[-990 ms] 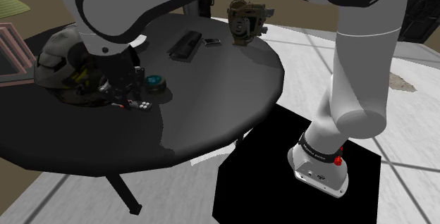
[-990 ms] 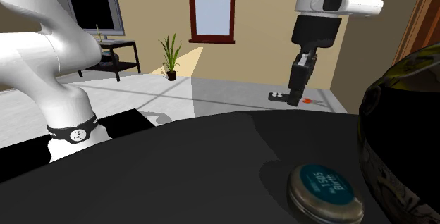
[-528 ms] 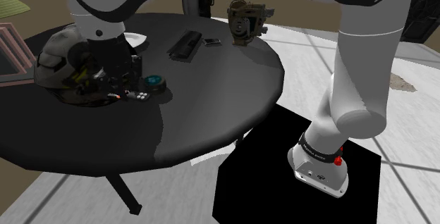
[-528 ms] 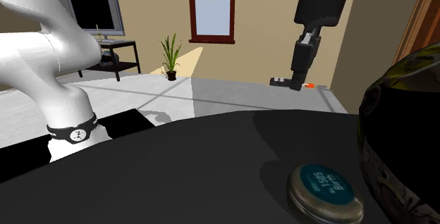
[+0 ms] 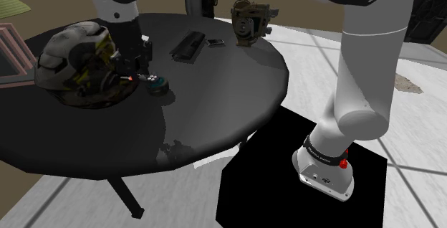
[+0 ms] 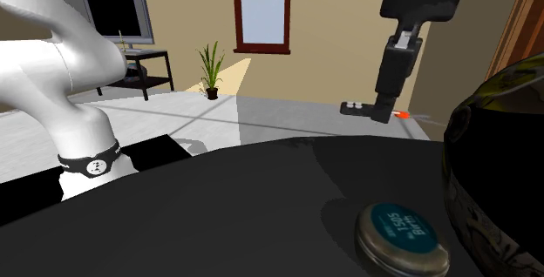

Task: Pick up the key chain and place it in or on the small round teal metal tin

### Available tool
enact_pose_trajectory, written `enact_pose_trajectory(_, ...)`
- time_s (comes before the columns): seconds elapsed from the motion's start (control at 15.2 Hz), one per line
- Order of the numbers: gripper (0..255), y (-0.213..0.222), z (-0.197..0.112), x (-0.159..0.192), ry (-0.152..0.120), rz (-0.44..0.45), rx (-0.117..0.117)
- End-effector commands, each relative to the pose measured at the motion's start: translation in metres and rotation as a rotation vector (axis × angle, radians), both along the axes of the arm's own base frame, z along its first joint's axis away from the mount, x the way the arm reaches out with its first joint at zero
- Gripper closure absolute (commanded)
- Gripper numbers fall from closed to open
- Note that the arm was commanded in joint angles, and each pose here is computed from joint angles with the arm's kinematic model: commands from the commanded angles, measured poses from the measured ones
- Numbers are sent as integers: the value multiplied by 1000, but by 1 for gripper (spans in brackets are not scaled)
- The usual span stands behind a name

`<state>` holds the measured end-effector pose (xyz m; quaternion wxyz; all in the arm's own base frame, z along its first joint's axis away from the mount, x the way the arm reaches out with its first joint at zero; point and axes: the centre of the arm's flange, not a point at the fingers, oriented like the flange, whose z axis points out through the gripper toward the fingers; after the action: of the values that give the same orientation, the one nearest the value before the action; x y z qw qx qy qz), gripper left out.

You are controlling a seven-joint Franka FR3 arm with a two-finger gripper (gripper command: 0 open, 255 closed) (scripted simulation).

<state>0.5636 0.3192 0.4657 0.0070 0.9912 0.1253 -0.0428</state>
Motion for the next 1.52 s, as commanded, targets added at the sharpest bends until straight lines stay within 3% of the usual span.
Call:
enact_pose_trajectory(0.0, 255, -24, 1, 15, 0, 1, 1)
enact_pose_trajectory(0.4, 255, -95, 6, 67, 0, 1, 1)
enact_pose_trajectory(1.45, 255, -95, -76, 67, 0, 1, 1)
